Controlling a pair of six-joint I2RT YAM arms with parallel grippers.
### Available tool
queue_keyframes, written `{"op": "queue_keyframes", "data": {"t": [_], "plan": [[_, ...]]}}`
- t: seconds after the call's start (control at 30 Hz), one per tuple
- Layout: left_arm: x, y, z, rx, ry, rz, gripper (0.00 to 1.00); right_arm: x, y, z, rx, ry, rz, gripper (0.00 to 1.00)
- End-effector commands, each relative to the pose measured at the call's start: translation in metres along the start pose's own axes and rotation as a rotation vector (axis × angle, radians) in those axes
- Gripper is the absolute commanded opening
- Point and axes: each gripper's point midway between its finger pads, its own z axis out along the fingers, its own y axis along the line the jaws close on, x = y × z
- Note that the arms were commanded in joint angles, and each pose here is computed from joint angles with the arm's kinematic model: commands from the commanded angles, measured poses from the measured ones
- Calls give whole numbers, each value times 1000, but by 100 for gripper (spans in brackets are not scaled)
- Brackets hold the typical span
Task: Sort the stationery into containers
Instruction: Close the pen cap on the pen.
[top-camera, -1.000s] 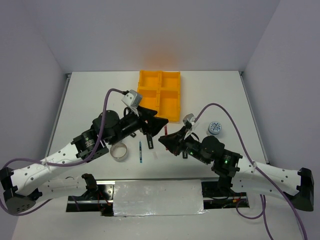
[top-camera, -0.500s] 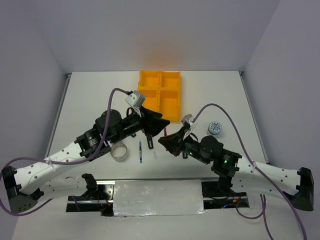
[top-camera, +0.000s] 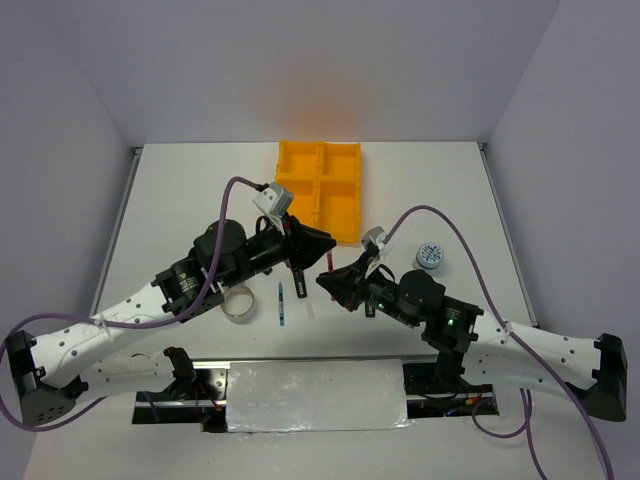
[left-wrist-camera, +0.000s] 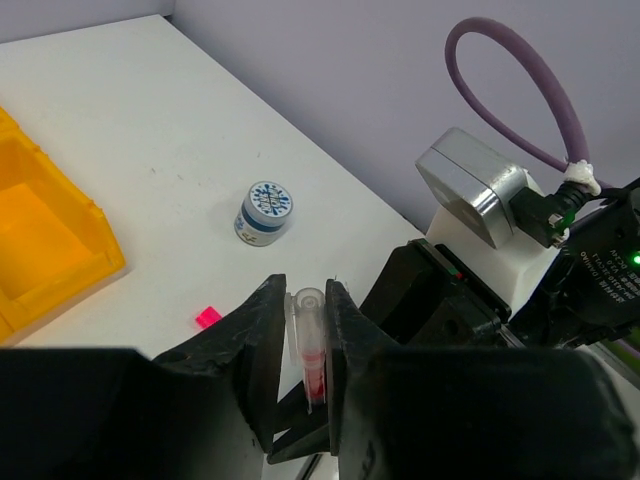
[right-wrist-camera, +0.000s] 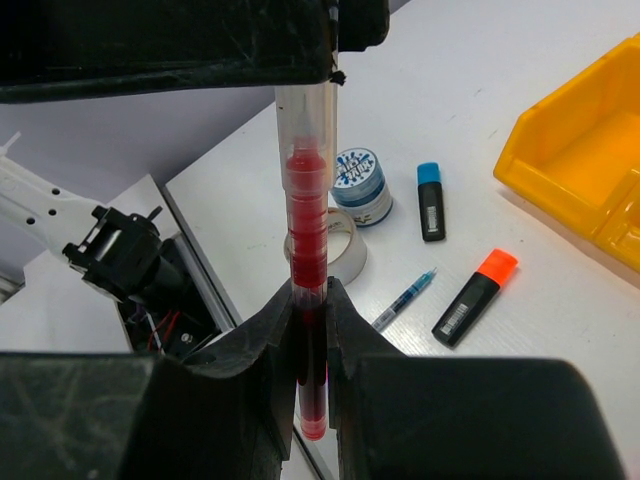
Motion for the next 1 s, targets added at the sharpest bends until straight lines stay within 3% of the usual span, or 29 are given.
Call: {"op": "queue_keyframes", "data": {"t": [0.0,0.17,0.43,0.97], "plan": [[-9,-5,2,24,-35,-12,30,-27,10,2,-17,-60,7,0],[-2,-2,7,12,-6,-16,0,-29,10,1,-18,-65,8,0],[15,5,7,-9,37,-35,0,-55,11,-7,-13,-151,4,0],[80,14,3,-55,151,-44,0,-163,31,-11,-13,-403,-104,0]]}}
